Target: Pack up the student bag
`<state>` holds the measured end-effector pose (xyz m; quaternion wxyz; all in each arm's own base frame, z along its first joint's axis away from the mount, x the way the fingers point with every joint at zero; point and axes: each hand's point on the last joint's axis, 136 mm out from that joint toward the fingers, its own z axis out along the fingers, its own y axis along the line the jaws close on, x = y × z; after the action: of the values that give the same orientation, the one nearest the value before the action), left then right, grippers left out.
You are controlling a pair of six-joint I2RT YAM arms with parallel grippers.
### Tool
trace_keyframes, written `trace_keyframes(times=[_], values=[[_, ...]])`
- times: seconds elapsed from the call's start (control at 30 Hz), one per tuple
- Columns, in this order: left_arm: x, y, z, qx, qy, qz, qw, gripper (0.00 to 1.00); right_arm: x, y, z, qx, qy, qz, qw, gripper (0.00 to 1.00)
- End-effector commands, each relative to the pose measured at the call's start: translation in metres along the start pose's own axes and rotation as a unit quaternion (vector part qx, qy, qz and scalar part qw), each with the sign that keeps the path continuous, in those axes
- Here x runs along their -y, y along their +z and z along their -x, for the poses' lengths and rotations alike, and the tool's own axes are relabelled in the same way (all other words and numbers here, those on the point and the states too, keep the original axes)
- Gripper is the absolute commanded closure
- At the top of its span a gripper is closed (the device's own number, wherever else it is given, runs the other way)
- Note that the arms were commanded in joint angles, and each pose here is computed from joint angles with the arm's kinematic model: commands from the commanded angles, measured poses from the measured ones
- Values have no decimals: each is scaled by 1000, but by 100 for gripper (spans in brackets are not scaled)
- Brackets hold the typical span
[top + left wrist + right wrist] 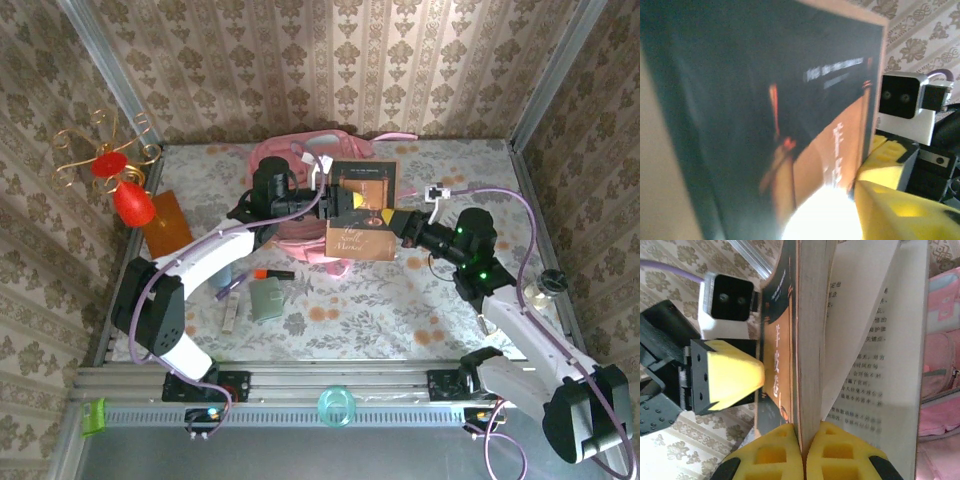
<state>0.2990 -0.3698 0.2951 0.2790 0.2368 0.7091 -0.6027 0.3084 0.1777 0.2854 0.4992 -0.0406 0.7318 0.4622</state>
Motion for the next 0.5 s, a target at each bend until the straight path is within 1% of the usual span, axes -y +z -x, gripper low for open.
trace_keyframes(times=[0.0, 0.07, 0.13, 0.17, 0.2, 0.23, 0.3, 0.33, 0.37, 0.4, 0.47], values=[[20, -8, 10, 13, 28, -31, 999, 55, -6, 2, 24, 36, -56, -9, 998, 100], [19, -10, 12, 14, 29, -30, 999, 68, 5, 5, 19, 24, -59, -31, 998, 100], [21, -13, 13, 14, 30, -34, 999, 79, 12, 7, 14, 7, -61, -43, 997, 90], [22, -15, 13, 14, 30, -35, 999, 84, 16, 7, 11, 0, -64, -50, 997, 83], [24, -17, 15, 18, 32, -34, 999, 89, 21, 7, 9, -9, -67, -58, 996, 72], [26, -20, 16, 20, 36, -35, 999, 92, 27, 6, 6, -19, -70, -65, 995, 62], [31, -24, 19, 25, 43, -33, 998, 96, 34, 5, -1, -40, -74, -60, 995, 49], [33, -26, 20, 27, 46, -33, 998, 97, 35, 6, -4, -53, -68, -45, 995, 40], [35, -28, 20, 27, 48, -34, 998, 98, 33, 8, -8, -65, -61, -26, 996, 29], [38, -30, 21, 29, 50, -35, 998, 99, 28, 11, -13, -80, -56, -6, 995, 21], [43, -33, 22, 33, 52, -38, 997, 100, 19, 18, -20, -100, -46, 33, 993, 14]])
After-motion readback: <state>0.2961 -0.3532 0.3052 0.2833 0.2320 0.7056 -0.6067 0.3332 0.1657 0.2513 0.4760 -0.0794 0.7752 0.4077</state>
